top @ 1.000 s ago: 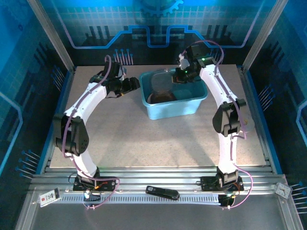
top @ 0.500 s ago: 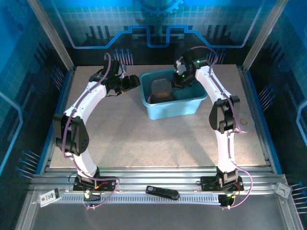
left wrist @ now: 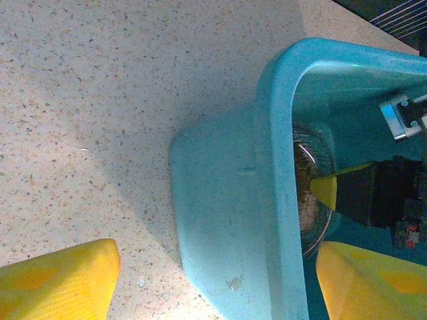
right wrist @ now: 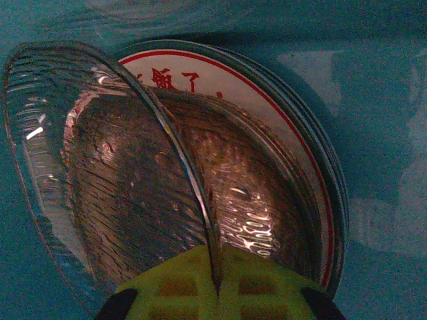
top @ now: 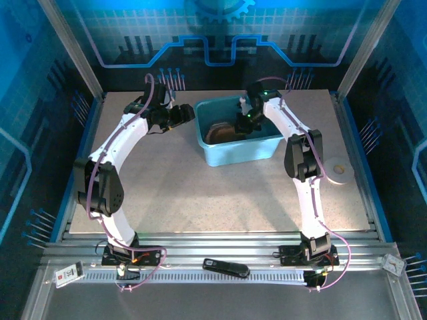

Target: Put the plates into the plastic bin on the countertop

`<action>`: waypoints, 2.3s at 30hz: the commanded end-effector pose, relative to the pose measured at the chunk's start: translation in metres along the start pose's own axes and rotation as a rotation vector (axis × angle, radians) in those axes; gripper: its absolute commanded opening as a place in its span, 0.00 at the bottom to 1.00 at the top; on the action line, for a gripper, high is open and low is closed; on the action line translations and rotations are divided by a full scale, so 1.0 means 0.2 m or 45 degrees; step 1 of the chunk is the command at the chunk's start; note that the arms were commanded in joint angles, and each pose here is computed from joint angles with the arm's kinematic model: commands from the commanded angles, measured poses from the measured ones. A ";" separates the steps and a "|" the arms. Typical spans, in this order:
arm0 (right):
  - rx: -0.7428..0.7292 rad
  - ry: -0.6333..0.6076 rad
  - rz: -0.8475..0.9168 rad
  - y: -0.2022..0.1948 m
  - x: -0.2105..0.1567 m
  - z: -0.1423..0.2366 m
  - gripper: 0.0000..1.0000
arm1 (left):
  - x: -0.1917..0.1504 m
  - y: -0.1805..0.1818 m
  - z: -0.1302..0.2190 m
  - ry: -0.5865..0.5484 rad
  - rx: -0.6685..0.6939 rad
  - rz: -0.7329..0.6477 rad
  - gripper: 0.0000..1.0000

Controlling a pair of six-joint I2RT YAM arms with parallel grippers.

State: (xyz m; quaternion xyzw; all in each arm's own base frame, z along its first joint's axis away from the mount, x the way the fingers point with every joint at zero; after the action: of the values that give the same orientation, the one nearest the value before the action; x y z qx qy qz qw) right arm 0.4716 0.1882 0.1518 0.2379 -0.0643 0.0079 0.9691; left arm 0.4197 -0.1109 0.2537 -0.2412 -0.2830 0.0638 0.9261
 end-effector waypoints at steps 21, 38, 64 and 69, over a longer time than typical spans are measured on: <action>-0.063 0.008 -0.022 -0.05 0.00 -0.06 0.26 | -0.02 -0.01 0.03 -0.012 -0.001 0.008 0.78; -0.078 -0.028 -0.017 -0.03 0.00 -0.01 0.41 | -0.03 -0.01 0.08 -0.027 0.000 -0.005 0.78; -0.112 -0.130 0.031 0.06 -0.01 0.17 0.84 | -0.03 -0.05 0.17 -0.073 -0.018 -0.018 0.78; -0.121 -0.148 0.049 0.08 -0.03 0.21 0.91 | -0.04 -0.05 0.20 -0.089 -0.024 -0.022 0.78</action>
State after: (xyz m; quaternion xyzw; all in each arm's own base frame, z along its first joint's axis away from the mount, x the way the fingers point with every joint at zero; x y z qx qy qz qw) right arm 0.4688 0.1815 0.1763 0.1940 -0.1091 -0.0006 0.9749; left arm 0.4000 -0.1064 0.2760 -0.2442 -0.3072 0.0608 0.9178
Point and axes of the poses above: each hand's point on the last joint's axis, 136 mm out from that joint toward the fingers, its own z axis back along the fingers, its own y axis along the line the jaws close on, x = y × z, the point moved 7 cm from there along z, back along the fingers, and after that the axes turned 7 degrees about -z, right-handed, at the moved point
